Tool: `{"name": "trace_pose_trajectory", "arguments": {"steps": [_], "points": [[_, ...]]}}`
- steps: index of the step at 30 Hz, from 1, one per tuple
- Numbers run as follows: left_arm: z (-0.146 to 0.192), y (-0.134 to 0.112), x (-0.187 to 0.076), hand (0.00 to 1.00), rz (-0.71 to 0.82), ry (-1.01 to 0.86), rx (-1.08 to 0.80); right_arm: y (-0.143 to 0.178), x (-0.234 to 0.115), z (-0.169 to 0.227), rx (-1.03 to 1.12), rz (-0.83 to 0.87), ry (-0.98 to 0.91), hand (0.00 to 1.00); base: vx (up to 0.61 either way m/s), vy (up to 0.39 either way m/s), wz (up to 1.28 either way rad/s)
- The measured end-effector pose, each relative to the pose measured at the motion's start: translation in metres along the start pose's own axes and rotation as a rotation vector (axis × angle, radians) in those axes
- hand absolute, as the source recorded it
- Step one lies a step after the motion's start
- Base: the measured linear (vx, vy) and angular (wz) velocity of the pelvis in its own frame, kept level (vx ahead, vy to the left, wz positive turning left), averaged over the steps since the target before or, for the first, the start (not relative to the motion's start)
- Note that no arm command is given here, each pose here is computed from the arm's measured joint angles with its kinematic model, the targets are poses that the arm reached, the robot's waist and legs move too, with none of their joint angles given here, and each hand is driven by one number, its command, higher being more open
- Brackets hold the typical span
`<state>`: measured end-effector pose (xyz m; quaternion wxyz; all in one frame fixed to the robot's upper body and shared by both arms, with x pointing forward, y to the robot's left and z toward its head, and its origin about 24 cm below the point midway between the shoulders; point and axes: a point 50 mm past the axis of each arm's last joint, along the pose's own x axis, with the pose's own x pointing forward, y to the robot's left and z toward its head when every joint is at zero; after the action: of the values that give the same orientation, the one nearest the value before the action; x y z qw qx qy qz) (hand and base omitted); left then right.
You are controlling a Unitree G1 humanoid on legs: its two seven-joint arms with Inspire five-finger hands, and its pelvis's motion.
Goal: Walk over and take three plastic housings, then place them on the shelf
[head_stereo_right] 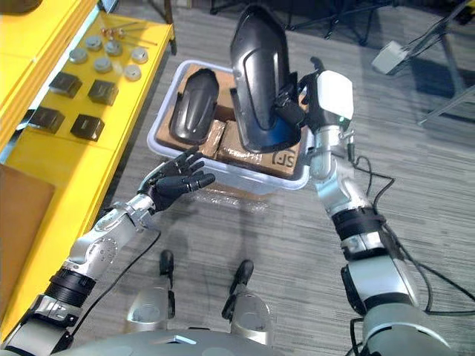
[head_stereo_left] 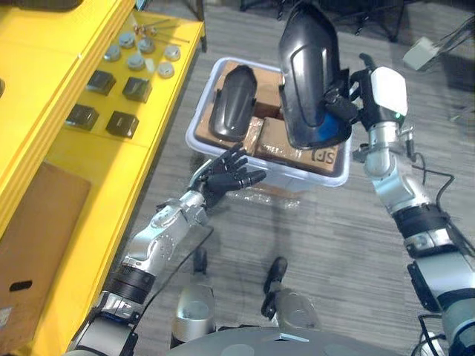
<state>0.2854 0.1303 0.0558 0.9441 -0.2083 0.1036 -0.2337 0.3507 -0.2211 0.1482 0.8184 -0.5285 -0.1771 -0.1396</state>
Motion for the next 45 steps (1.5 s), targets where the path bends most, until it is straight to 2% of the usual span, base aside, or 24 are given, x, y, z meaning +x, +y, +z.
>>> {"name": "trace_pose_trajectory", "arguments": {"steps": [10,22,23,27,30,35,41,42,45], "points": [[-0.018,-0.038,0.020,1.00,-0.062,0.029,-0.163,0.030,-0.030,0.017,0.071,0.087,-0.104,0.00,0.00,-0.007,-0.11],[-0.031,-0.034,0.022,1.00,0.074,0.065,-0.180,0.051,-0.053,0.036,0.143,0.178,-0.226,0.00,-0.01,-0.002,-0.05],[-0.034,-0.034,0.023,0.00,0.088,0.072,-0.192,0.054,-0.056,0.037,0.156,0.189,-0.227,0.00,0.00,0.000,0.00],[-0.044,-0.029,0.024,0.00,0.156,0.095,-0.210,0.062,-0.064,0.041,0.180,0.237,-0.235,0.00,0.03,-0.003,-0.01],[-0.048,-0.031,0.023,0.00,0.144,0.091,-0.215,0.064,-0.071,0.038,0.189,0.250,-0.214,0.00,0.00,0.000,0.00],[-0.045,-0.029,0.021,0.00,0.178,-0.011,-0.398,0.072,-0.089,0.045,0.266,0.260,-0.196,0.00,0.01,-0.002,-0.02],[-0.046,-0.023,0.018,0.00,0.195,-0.043,-0.433,0.079,-0.099,0.054,0.342,0.263,-0.189,0.00,0.00,0.000,-0.01],[-0.045,-0.023,0.018,0.00,0.192,-0.048,-0.427,0.080,-0.100,0.055,0.348,0.258,-0.186,1.00,0.00,0.000,0.00],[-0.043,-0.022,0.017,0.00,0.183,-0.067,-0.427,0.079,-0.101,0.056,0.361,0.241,-0.190,1.00,0.00,0.000,0.00]]}}
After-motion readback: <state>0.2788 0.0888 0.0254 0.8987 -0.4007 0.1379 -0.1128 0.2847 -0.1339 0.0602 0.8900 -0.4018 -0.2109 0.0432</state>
